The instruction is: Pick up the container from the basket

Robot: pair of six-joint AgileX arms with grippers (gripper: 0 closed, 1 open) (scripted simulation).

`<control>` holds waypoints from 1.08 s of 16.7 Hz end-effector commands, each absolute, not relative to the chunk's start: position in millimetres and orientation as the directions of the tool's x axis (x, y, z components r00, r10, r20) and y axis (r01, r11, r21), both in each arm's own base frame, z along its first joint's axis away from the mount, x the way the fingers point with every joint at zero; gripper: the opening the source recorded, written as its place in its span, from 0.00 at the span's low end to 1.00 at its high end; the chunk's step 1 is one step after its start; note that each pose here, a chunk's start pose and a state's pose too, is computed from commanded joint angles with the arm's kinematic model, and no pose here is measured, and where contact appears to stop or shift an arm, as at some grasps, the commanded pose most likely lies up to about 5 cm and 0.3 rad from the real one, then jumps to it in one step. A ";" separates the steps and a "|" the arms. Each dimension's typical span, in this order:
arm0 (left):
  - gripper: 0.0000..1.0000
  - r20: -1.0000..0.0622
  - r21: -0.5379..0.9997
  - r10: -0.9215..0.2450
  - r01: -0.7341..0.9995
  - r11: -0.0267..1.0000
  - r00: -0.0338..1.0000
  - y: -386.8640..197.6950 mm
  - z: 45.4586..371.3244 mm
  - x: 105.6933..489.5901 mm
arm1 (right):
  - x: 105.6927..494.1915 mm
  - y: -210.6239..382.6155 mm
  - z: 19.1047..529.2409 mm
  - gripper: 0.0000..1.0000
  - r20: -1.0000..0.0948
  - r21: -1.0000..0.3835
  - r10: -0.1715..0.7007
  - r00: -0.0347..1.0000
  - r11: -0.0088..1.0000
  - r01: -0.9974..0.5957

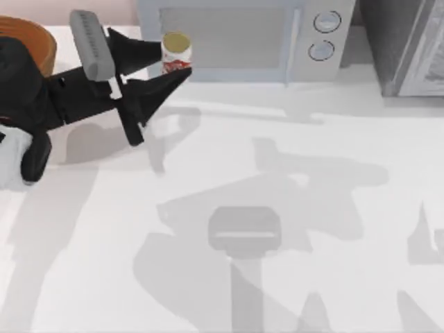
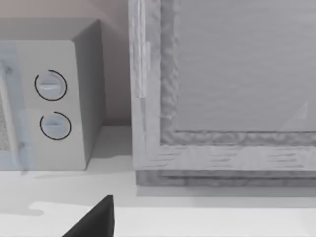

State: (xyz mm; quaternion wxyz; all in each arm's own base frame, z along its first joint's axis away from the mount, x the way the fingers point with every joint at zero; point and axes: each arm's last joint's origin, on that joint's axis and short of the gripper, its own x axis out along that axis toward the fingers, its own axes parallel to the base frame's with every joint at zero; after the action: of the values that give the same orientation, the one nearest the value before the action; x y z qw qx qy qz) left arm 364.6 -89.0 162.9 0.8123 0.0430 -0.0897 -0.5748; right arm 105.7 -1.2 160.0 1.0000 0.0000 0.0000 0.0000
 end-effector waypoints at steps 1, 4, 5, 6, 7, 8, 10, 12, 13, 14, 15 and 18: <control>0.00 0.089 0.169 -0.950 0.936 0.309 0.298 -91.8 153.4 367.7 | 105.7 -1.2 160.0 1.00 0.000 0.000 0.000 1.000 1.000 0.000; 0.00 0.066 0.154 -0.972 0.961 0.231 0.224 -99.6 123.4 375.2 | 105.7 -1.2 160.0 1.00 0.000 0.000 0.000 1.000 1.000 0.000; 0.00 0.059 0.148 -0.978 0.968 0.205 0.198 -102.1 112.8 377.0 | 105.7 -1.2 160.0 1.00 0.000 0.000 0.000 1.000 1.000 0.000; 0.00 0.052 0.139 -0.984 0.974 0.178 0.172 -104.5 101.6 378.4 | 105.7 -1.2 160.0 1.00 0.000 0.000 0.000 1.000 1.000 0.000; 0.00 0.044 0.129 -0.988 0.980 0.150 0.145 -106.9 89.8 379.2 | 105.7 -1.2 160.0 1.00 0.000 0.000 0.000 1.000 1.000 0.000; 0.00 0.037 0.115 -0.992 0.986 0.121 0.117 -109.2 77.6 379.3 | 105.7 -1.2 160.0 1.00 0.000 0.000 0.000 1.000 1.000 0.000; 0.00 0.020 0.076 -0.998 0.995 0.061 0.060 -113.8 52.4 377.3 | 105.7 -1.2 160.0 1.00 0.000 0.000 0.000 1.000 1.000 0.000; 0.00 0.007 0.031 -1.000 0.999 0.009 0.009 -117.5 30.4 372.8 | 105.7 -1.2 160.0 1.00 0.000 0.000 0.000 1.000 1.000 0.000; 0.00 0.003 0.013 -1.000 1.000 -0.008 -0.008 -118.6 23.3 370.8 | 105.7 -1.2 160.0 1.00 0.000 0.000 0.000 1.000 1.000 0.000; 0.00 0.000 0.000 -1.000 1.000 -0.020 -0.020 -119.4 18.0 369.3 | 105.7 -1.2 160.0 1.00 0.000 0.000 0.000 1.000 1.000 0.000; 0.00 0.000 0.000 -1.000 1.000 -0.020 -0.020 -119.4 18.0 369.3 | 105.7 -1.2 160.0 1.00 0.000 0.000 0.000 1.000 1.000 0.000; 0.00 0.000 0.000 -1.000 1.000 -0.020 -0.020 -119.4 18.0 369.3 | 105.7 -1.2 160.0 1.00 0.000 0.000 0.000 1.000 1.000 0.000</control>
State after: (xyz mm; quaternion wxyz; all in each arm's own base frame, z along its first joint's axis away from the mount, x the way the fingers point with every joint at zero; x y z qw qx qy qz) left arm 369.3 -119.4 18.0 0.7000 0.0000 0.0000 -0.7141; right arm 105.7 -1.2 160.0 1.0000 0.0000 0.0000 0.0000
